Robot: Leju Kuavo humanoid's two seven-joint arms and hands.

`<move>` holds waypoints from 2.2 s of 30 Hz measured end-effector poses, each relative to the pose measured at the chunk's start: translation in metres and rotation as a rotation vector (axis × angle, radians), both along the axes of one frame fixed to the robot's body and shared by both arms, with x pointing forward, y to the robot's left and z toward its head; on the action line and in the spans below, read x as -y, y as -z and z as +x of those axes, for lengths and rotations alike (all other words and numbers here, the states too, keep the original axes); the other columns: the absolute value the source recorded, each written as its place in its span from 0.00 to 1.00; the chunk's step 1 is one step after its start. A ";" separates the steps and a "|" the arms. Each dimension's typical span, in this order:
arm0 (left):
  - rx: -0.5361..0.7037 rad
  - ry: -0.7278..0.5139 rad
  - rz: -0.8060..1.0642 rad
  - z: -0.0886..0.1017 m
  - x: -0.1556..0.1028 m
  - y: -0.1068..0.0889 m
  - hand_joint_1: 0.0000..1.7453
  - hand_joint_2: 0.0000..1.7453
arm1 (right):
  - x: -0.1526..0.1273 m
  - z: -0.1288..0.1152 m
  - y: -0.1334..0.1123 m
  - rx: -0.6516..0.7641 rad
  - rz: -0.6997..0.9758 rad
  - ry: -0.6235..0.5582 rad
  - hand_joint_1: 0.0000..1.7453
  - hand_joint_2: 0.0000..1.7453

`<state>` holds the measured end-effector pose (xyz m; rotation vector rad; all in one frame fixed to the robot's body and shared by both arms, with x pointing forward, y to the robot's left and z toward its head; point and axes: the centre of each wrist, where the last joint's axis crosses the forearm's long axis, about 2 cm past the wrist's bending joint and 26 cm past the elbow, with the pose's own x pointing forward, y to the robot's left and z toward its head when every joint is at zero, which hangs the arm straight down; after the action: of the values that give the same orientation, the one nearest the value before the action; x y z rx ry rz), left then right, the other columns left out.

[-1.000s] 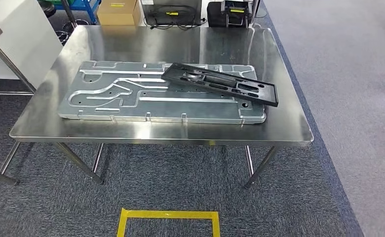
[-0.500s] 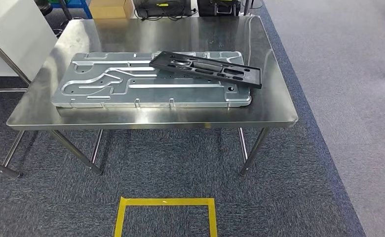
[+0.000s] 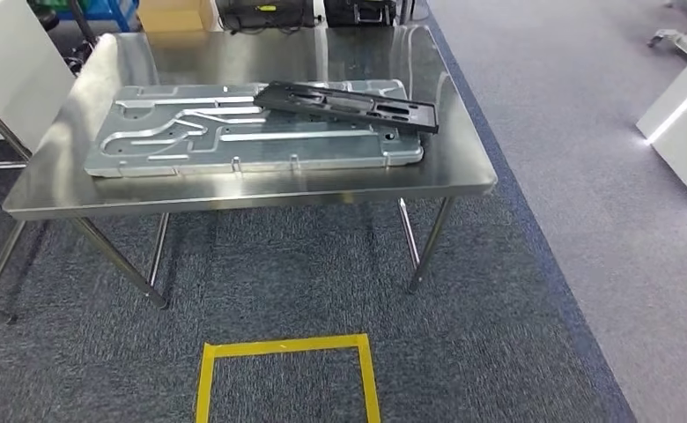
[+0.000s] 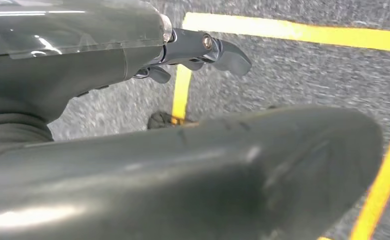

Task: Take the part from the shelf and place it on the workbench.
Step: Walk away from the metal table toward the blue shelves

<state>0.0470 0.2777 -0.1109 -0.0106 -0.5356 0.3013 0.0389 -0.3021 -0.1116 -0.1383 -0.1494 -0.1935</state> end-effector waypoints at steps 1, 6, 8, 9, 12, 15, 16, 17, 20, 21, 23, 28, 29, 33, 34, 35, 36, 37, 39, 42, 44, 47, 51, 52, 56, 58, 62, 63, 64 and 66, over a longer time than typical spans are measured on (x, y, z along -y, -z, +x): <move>0.000 0.000 0.001 0.000 0.000 0.000 0.00 0.00 | 0.000 0.000 0.000 0.002 0.002 0.000 0.00 0.00; 0.005 0.003 0.003 0.002 0.000 0.000 0.00 0.00 | -0.001 0.001 0.000 0.007 0.005 0.000 0.00 0.00; 0.008 0.004 0.003 0.002 0.000 0.000 0.00 0.00 | -0.001 0.004 0.000 0.014 0.004 0.000 0.00 0.00; 0.010 0.005 0.004 0.003 0.000 0.000 0.00 0.00 | -0.001 0.005 0.000 0.019 0.004 -0.001 0.00 0.00; 0.019 0.009 0.007 0.003 0.000 0.000 0.00 0.00 | -0.002 0.005 0.000 0.015 0.006 -0.008 0.00 0.00; 0.021 0.016 0.010 0.001 -0.001 0.000 0.00 0.00 | -0.004 0.005 0.000 -0.001 0.012 -0.015 0.00 0.00; 0.021 0.019 0.011 0.000 -0.001 0.000 0.00 0.00 | -0.004 0.005 0.000 -0.004 0.014 -0.015 0.00 0.00; 0.021 0.022 0.012 0.000 -0.001 0.000 0.00 0.00 | -0.004 0.005 0.000 -0.007 0.015 -0.015 0.00 0.00; 0.026 0.031 0.013 0.002 -0.001 0.000 0.00 0.00 | -0.005 0.005 0.000 -0.013 0.018 -0.014 0.00 0.00; 0.029 0.032 0.014 0.003 -0.002 0.000 0.00 0.00 | -0.006 0.005 0.000 -0.012 0.020 -0.015 0.00 0.00; 0.036 0.034 0.018 0.006 -0.004 -0.001 0.00 0.00 | -0.007 0.006 0.000 -0.010 0.024 -0.015 0.00 0.00; 0.040 0.035 0.020 0.007 -0.005 -0.001 0.00 0.00 | -0.008 0.005 0.000 -0.012 0.025 -0.015 0.00 0.00; 0.040 0.035 0.020 0.007 -0.005 -0.001 0.00 0.00 | -0.008 0.005 0.000 -0.014 0.025 -0.015 0.00 0.00; 0.040 0.034 0.021 0.008 -0.005 -0.001 0.00 0.00 | -0.008 0.005 0.000 -0.015 0.026 -0.015 0.00 0.00; 0.040 0.034 0.021 0.008 -0.005 -0.001 0.00 0.00 | -0.008 0.005 0.000 -0.015 0.026 -0.015 0.00 0.00; 0.041 0.034 0.021 0.008 -0.005 -0.001 0.00 0.00 | -0.008 0.005 0.000 -0.014 0.026 -0.015 0.00 0.00; 0.041 0.034 0.021 0.008 -0.005 -0.001 0.00 0.00 | -0.008 0.006 0.000 -0.013 0.026 -0.015 0.00 0.00; 0.042 0.035 0.021 0.008 -0.005 -0.001 0.00 0.00 | -0.008 0.006 0.000 -0.012 0.026 -0.015 0.00 0.00; 0.044 0.034 0.021 0.009 -0.005 -0.001 0.00 0.00 | -0.008 0.008 -0.001 -0.007 0.026 -0.015 0.00 0.00; 0.048 0.032 0.024 0.008 -0.005 -0.001 0.00 0.00 | -0.009 0.007 -0.001 -0.004 0.027 -0.016 0.00 0.00; 0.047 0.030 0.028 0.006 -0.006 -0.001 0.00 0.00 | -0.009 0.007 0.000 -0.006 0.030 -0.015 0.00 0.00; 0.044 0.031 0.034 0.003 -0.006 0.000 0.00 0.00 | -0.009 0.005 0.000 -0.009 0.029 -0.010 0.00 0.00; 0.048 0.034 0.037 0.003 -0.006 0.000 0.00 0.00 | -0.010 0.004 0.000 -0.009 0.029 -0.007 0.00 0.00; 0.050 0.034 0.038 0.004 -0.006 0.000 0.00 0.00 | -0.011 0.004 0.000 -0.008 0.031 -0.007 0.00 0.00; 0.059 0.036 0.044 0.008 -0.008 -0.001 0.00 0.00 | -0.014 0.005 0.000 -0.006 0.036 -0.007 0.00 0.00; 0.057 0.040 0.044 0.007 -0.008 -0.001 0.00 0.00 | -0.014 0.003 0.000 -0.007 0.034 -0.006 0.00 0.00; 0.058 0.050 0.047 0.005 -0.008 0.000 0.00 0.00 | -0.014 0.001 0.000 -0.005 0.032 -0.004 0.00 0.00; 0.058 0.054 0.047 0.005 -0.008 0.000 0.00 0.00 | -0.014 0.000 0.000 -0.004 0.033 -0.004 0.00 0.00; 0.058 0.057 0.048 0.005 -0.008 0.000 0.00 0.00 | -0.014 0.000 0.000 -0.002 0.033 -0.004 0.00 0.00; 0.058 0.063 0.048 0.006 -0.008 -0.001 0.00 0.00 | -0.014 0.001 0.000 0.001 0.033 -0.002 0.00 0.00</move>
<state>0.0529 0.2858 -0.1103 0.0105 -0.5991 0.2274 0.0400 -0.2878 -0.1117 -0.1057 -0.1470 -0.1939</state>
